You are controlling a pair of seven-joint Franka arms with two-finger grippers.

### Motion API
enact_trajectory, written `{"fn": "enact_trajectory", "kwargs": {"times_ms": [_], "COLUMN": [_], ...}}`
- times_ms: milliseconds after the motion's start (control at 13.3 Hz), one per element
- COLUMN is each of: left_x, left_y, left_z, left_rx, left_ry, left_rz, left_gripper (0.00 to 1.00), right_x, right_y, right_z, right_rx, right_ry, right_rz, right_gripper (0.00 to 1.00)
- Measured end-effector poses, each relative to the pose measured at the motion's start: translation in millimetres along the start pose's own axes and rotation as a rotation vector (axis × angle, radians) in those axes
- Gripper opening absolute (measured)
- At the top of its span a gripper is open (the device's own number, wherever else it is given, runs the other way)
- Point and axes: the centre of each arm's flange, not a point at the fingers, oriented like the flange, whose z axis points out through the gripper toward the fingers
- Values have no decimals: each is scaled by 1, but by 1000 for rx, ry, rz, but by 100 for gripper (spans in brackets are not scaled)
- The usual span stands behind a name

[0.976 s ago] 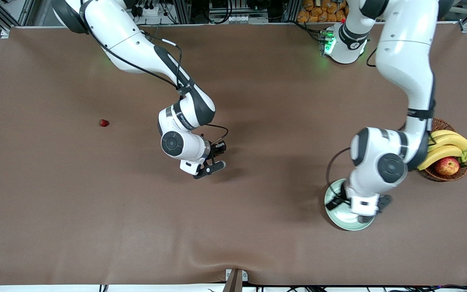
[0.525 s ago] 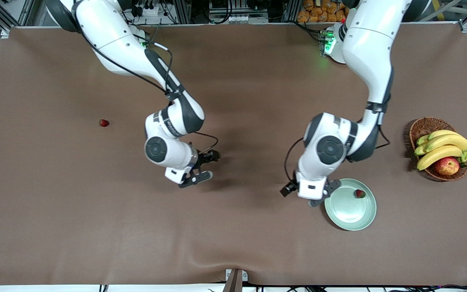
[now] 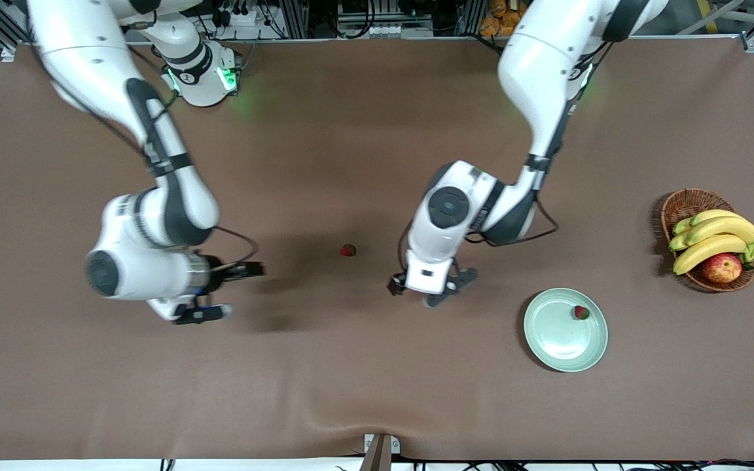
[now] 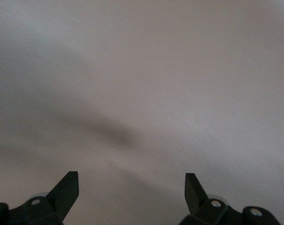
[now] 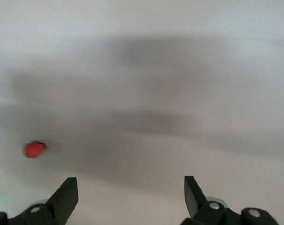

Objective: Collect all strawberries into plate
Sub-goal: 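Grasp the strawberry with the left gripper while the right gripper grasps the third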

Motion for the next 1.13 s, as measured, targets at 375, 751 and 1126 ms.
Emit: {"fn": "enact_trajectory", "kwargs": {"times_ms": [375, 751, 1126], "left_x": [-84, -138, -169], "left_y": [28, 39, 35], "left_z": [40, 55, 75], "left_rx": [-53, -39, 1], "left_ry": [80, 115, 153], "left_rz": [220, 377, 489], "left_gripper": [100, 100, 100], "right_x": [-31, -68, -100], "right_y": [150, 191, 212], "right_z": [1, 50, 80], "right_rx": [-164, -228, -206], "right_ry": [-128, -276, -396], "right_rz": [98, 125, 178], "right_gripper": [100, 100, 100]}}
